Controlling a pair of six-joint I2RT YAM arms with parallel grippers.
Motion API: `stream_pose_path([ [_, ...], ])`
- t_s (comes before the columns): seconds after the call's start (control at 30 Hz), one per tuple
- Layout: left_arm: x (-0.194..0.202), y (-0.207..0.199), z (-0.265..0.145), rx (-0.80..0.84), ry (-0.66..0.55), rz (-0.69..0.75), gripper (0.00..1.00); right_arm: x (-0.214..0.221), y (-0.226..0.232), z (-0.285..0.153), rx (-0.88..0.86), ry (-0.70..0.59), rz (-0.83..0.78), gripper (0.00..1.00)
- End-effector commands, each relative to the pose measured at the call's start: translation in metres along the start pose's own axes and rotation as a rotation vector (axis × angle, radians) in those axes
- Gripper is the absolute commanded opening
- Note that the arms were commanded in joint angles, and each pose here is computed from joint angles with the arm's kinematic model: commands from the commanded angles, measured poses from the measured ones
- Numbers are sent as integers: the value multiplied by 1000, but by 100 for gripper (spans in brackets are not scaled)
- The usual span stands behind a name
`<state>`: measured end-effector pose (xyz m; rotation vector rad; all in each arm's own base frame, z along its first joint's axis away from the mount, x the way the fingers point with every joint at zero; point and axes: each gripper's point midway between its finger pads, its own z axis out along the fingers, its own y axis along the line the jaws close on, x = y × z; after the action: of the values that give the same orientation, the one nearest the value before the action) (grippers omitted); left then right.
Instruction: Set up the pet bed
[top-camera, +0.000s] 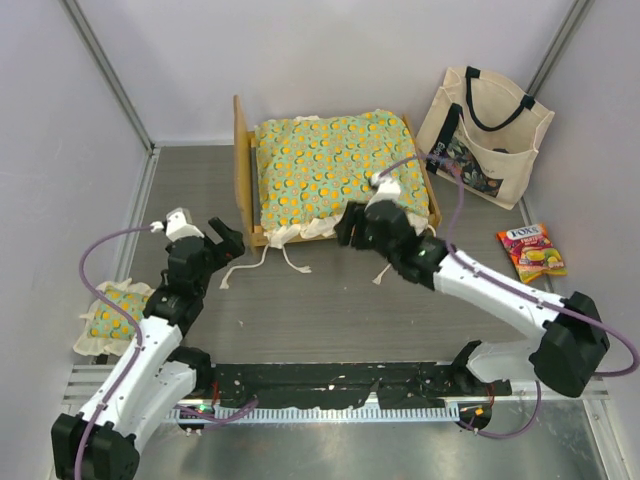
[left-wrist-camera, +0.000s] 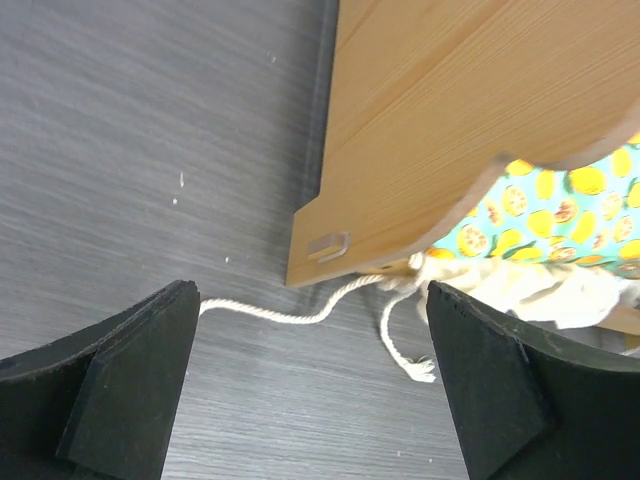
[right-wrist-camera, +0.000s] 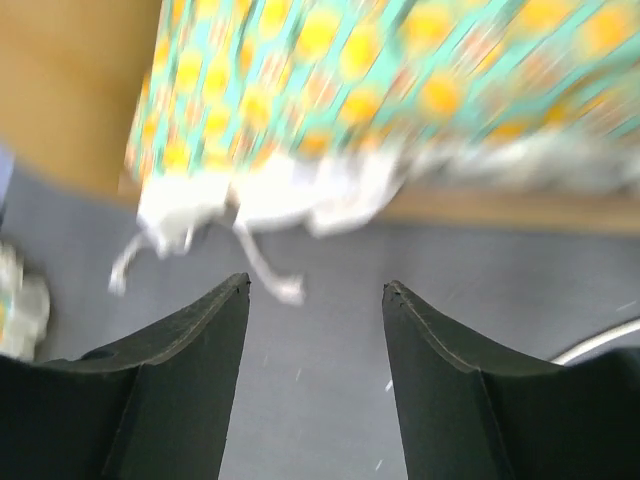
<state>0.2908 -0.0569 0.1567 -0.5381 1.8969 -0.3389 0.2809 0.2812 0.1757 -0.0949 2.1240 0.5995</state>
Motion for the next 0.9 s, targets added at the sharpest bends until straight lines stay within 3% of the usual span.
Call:
stream_pose_path([
  [0.0, -58, -36, -14, 75, -100, 61, 100, -95, -57, -16, 204, -162, 3, 61],
  [0.2, -96, -77, 6, 136, -109, 195, 100, -156, -162, -12, 375, -159, 83, 61],
  [0.4, -94, -106, 29, 214, -50, 206, 100, -144, -254, 14, 501, -35, 163, 61],
  [0.53, -94, -109, 23, 248, -67, 167, 100, -124, -273, 44, 443, 43, 193, 59],
  [0.67, -99, -101, 9, 228, -98, 173, 100, -102, -301, 56, 536, 102, 151, 57],
  [0.73, -101, -97, 0, 228, -108, 176, 100, -92, -310, 56, 569, 142, 127, 52],
  [0.83, -104, -95, -12, 232, -123, 177, 100, -86, -311, 51, 583, 161, 118, 29],
  [0.87, -106, -95, -15, 233, -128, 179, 100, -78, -310, 49, 579, 173, 119, 13],
])
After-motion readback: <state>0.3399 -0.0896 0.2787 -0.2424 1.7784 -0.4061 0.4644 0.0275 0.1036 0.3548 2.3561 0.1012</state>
